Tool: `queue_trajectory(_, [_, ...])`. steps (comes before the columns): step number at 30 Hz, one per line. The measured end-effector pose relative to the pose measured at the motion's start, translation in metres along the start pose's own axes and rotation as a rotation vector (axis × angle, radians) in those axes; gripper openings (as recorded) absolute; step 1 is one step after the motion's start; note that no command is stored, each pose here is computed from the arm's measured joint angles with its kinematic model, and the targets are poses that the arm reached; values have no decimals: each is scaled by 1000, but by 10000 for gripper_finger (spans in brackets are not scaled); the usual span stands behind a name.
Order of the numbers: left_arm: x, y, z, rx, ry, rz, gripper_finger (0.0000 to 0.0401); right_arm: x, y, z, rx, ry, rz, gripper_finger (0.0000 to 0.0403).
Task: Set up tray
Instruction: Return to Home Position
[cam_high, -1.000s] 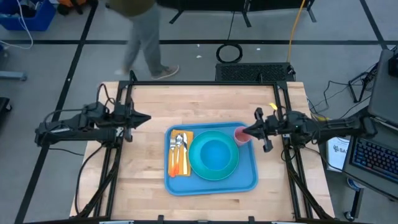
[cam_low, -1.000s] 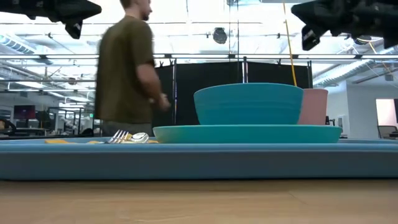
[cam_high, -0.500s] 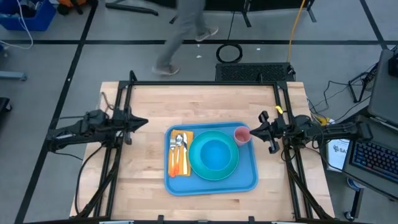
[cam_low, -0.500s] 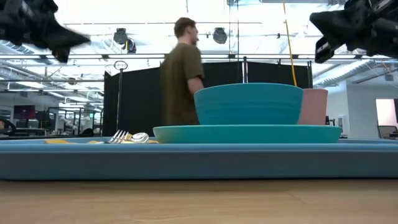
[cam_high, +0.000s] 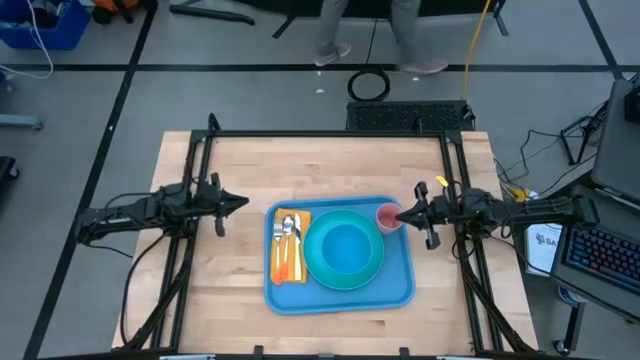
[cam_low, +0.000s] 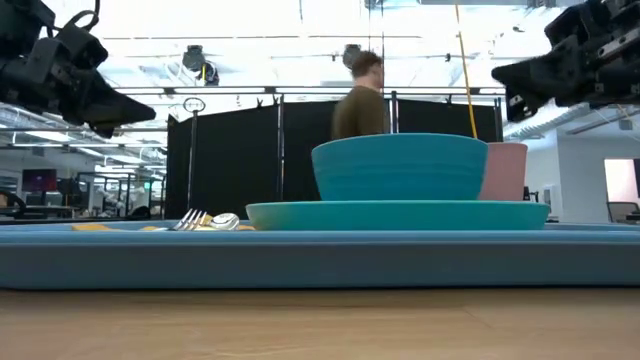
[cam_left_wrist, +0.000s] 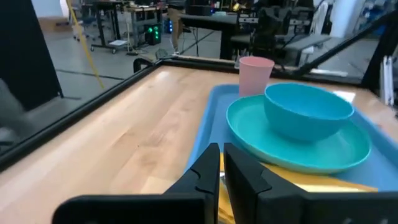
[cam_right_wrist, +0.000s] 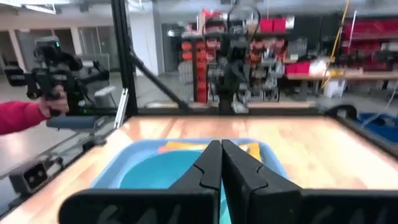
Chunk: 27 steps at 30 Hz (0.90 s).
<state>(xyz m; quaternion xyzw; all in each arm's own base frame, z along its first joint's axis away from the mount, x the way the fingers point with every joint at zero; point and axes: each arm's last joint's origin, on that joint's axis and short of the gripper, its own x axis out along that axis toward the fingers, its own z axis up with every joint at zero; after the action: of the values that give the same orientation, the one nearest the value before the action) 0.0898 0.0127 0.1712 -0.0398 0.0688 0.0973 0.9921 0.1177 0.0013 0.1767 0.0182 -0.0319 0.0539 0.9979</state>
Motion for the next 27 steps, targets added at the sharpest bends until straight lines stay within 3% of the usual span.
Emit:
queue_trajectory(11, [0, 1, 0, -34, -3, 33, 4, 0, 0, -1, 37, 12, -16, 0])
queue_trajectory(27, [0, 1, 0, -33, -4, 34, 53, 0, -1, -2, 27, 19, -24, 0])
